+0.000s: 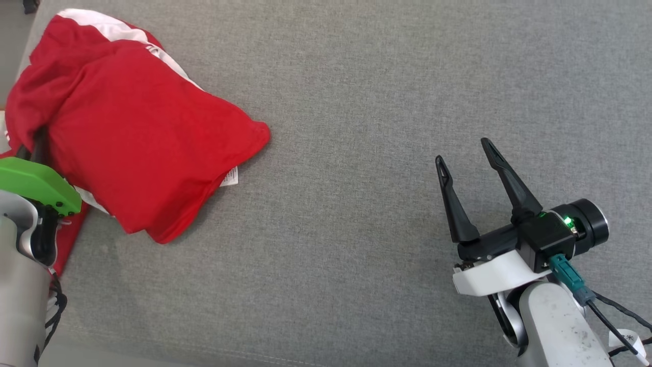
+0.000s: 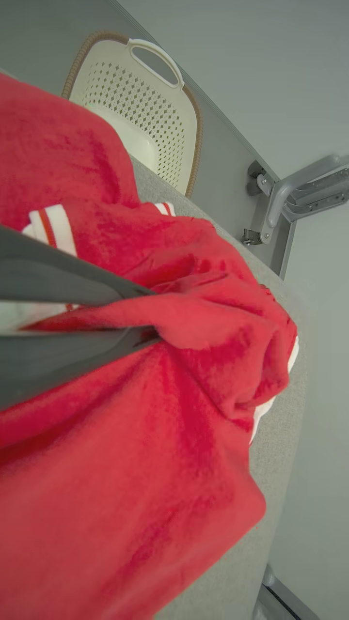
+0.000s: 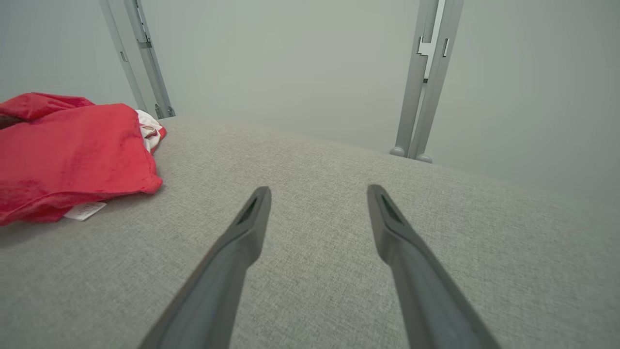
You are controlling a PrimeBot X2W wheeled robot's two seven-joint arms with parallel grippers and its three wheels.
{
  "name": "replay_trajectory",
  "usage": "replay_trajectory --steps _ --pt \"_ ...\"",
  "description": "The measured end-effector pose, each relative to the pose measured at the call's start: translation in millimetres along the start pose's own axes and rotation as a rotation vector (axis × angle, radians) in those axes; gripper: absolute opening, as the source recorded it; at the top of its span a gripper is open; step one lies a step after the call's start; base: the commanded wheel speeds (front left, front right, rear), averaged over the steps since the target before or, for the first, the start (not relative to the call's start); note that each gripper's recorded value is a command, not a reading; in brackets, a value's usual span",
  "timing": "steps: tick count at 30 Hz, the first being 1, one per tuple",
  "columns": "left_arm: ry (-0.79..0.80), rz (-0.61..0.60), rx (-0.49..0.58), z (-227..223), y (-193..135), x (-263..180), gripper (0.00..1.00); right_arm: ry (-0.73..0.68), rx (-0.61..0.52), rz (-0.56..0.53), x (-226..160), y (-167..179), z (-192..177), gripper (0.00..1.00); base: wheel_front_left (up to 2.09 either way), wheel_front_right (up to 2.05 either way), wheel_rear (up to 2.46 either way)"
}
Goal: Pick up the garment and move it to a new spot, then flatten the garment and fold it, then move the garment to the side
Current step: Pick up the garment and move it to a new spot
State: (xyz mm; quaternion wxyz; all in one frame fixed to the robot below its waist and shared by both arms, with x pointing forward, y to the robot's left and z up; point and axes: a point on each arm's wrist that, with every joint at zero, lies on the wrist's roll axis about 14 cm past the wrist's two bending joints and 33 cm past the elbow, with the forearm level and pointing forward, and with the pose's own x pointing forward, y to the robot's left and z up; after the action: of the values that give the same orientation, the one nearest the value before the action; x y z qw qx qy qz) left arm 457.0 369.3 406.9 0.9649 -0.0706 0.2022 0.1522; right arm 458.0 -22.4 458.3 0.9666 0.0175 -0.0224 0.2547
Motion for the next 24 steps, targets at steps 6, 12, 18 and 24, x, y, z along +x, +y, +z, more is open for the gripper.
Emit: replay_trajectory --steps 6,12,18,24 --pt "-0.180 -0.057 0.033 49 -11 -12 0.00 -0.005 0.035 -0.001 -6 5 8 1.00 0.00 0.00 0.00" --pt "-0.456 -0.106 0.067 139 -20 -43 0.00 -0.045 0.094 -0.015 -13 7 27 1.00 0.00 0.00 0.00" --pt "-0.692 -0.205 0.096 192 -53 -97 0.00 -0.088 0.105 -0.035 -23 6 49 1.00 0.00 0.00 0.00" --pt "-0.837 -0.315 0.109 224 -95 -139 0.00 -0.134 0.098 -0.073 -34 -4 69 1.00 0.00 0.00 0.00"
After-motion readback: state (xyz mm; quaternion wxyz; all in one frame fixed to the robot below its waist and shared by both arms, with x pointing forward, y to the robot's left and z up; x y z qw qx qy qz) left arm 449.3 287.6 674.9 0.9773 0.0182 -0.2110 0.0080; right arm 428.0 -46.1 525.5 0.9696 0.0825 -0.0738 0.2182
